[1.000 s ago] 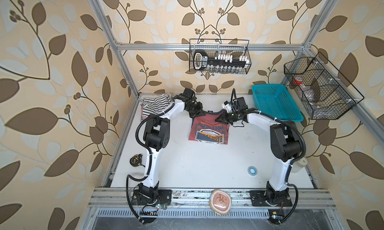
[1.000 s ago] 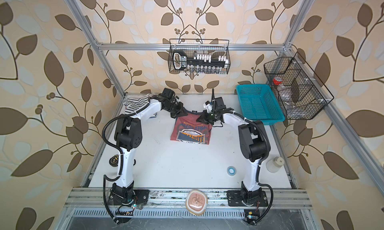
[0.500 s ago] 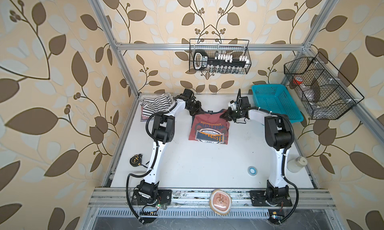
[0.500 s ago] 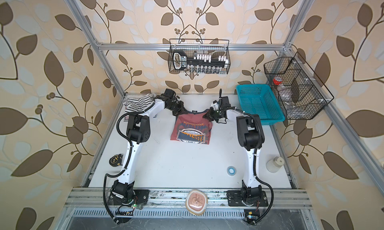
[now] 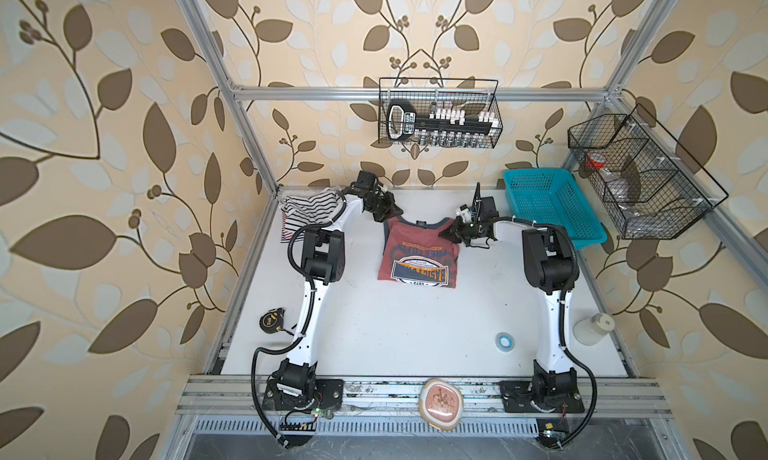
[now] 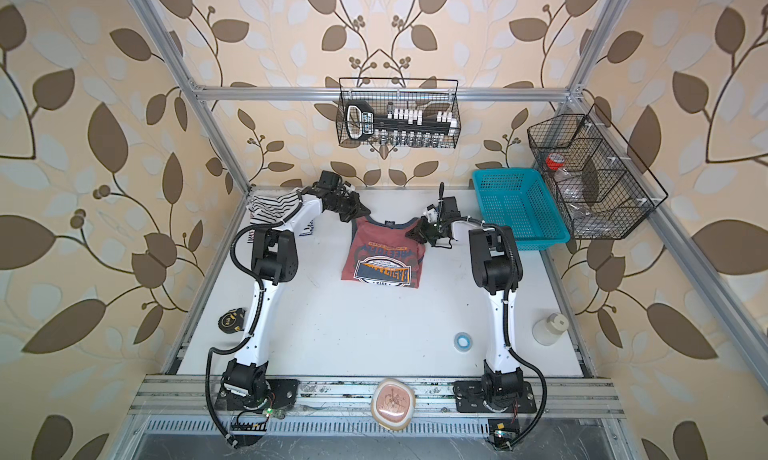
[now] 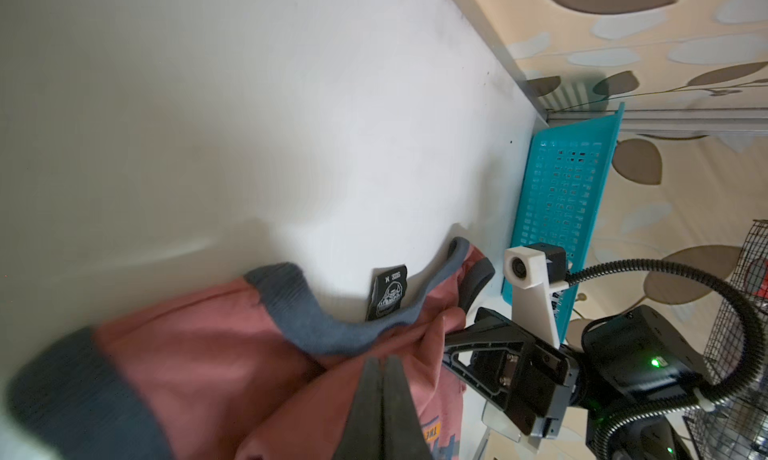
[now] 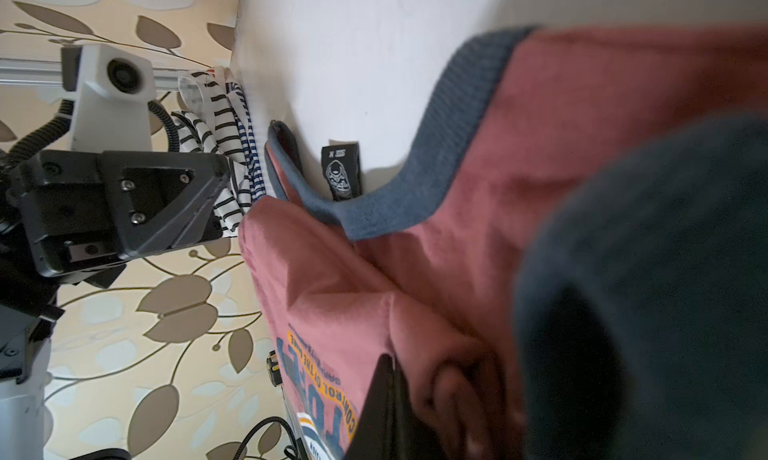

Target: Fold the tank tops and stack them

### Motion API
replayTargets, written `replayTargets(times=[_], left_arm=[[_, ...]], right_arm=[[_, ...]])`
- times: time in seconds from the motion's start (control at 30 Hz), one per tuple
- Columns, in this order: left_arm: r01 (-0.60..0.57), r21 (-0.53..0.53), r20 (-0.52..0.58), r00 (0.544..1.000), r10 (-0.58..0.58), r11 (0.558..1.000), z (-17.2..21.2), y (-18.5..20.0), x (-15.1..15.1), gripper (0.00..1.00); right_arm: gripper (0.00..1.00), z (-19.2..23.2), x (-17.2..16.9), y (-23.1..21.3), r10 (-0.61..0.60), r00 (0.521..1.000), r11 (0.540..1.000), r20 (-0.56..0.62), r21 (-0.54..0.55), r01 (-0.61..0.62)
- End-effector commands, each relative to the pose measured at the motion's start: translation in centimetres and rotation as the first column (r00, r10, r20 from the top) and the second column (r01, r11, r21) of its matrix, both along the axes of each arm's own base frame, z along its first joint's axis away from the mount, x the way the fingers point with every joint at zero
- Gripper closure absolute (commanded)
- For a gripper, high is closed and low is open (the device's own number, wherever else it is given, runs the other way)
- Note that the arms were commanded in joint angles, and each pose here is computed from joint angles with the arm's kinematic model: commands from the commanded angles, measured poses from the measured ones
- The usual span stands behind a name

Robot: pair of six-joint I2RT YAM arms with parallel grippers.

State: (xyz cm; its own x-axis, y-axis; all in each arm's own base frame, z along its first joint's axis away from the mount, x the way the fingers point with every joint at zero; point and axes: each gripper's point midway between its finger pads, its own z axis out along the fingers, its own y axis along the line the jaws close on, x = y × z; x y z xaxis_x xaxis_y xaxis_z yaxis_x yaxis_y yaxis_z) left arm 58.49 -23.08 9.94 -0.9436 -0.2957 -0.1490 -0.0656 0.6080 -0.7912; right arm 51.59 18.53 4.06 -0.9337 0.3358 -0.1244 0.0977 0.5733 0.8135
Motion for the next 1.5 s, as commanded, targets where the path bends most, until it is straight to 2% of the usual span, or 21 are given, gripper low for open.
replayTargets(times=[0.0,0.07,0.17,0.23,0.3,0.43,0.67,1.1,1.3,1.47], left_arm=[[0.007,0.135,0.204,0.978,-0.034,0.991,11.1,2.6,-2.5,0.89],[-0.004,0.257,0.178,0.983,-0.043,0.966,11.2,4.6,-4.9,0.78],[0.011,0.379,0.113,0.992,-0.058,0.925,9.8,6.7,-8.2,0.6],[0.045,0.4,0.063,0.995,-0.076,0.916,8.2,7.2,-10.1,0.49],[0.07,0.385,0.028,0.996,-0.088,0.92,6.6,7.0,-11.2,0.44],[0.097,0.343,-0.028,0.995,-0.093,0.934,3.7,6.4,-12.1,0.41],[0.117,0.299,-0.069,0.993,-0.101,0.947,-0.4,5.5,-11.6,0.38],[0.117,0.206,-0.063,0.992,-0.106,0.971,-4.7,2.9,-10.4,0.36],[0.149,0.231,-0.112,0.986,-0.126,0.961,-7.1,1.9,-10.9,0.35],[0.175,0.337,-0.161,0.979,-0.126,0.925,-9.3,0.8,-11.5,0.35]], right_arm=[[0.87,5.6,-0.4,-0.6,-0.01,0.993,1.0,0.114,-0.01,0.012],[0.78,7.5,-1.3,-1.0,-0.012,0.987,0.999,0.159,-0.033,0.017],[0.65,8.9,-3.1,-1.5,-0.008,0.981,0.998,0.191,-0.056,0.019],[0.6,9.6,-4.2,-1.7,-0.002,0.979,0.998,0.206,-0.062,0.015],[0.58,9.8,-5.3,-1.8,0.008,0.978,0.998,0.21,-0.066,0.006],[0.56,9.5,-7.6,-2.3,0.019,0.98,0.996,0.199,-0.084,-0.002],[0.53,8.8,-10.3,-3.2,0.017,0.982,0.996,0.186,-0.094,0.001],[0.52,8.5,-11.3,-3.3,0.025,0.983,0.997,0.184,-0.079,-0.011],[0.51,8.5,-11.4,-3.3,0.027,0.982,0.997,0.185,-0.081,-0.012],[0.51,8.6,-11.3,-3.4,0.029,0.982,0.996,0.188,-0.083,-0.013]])
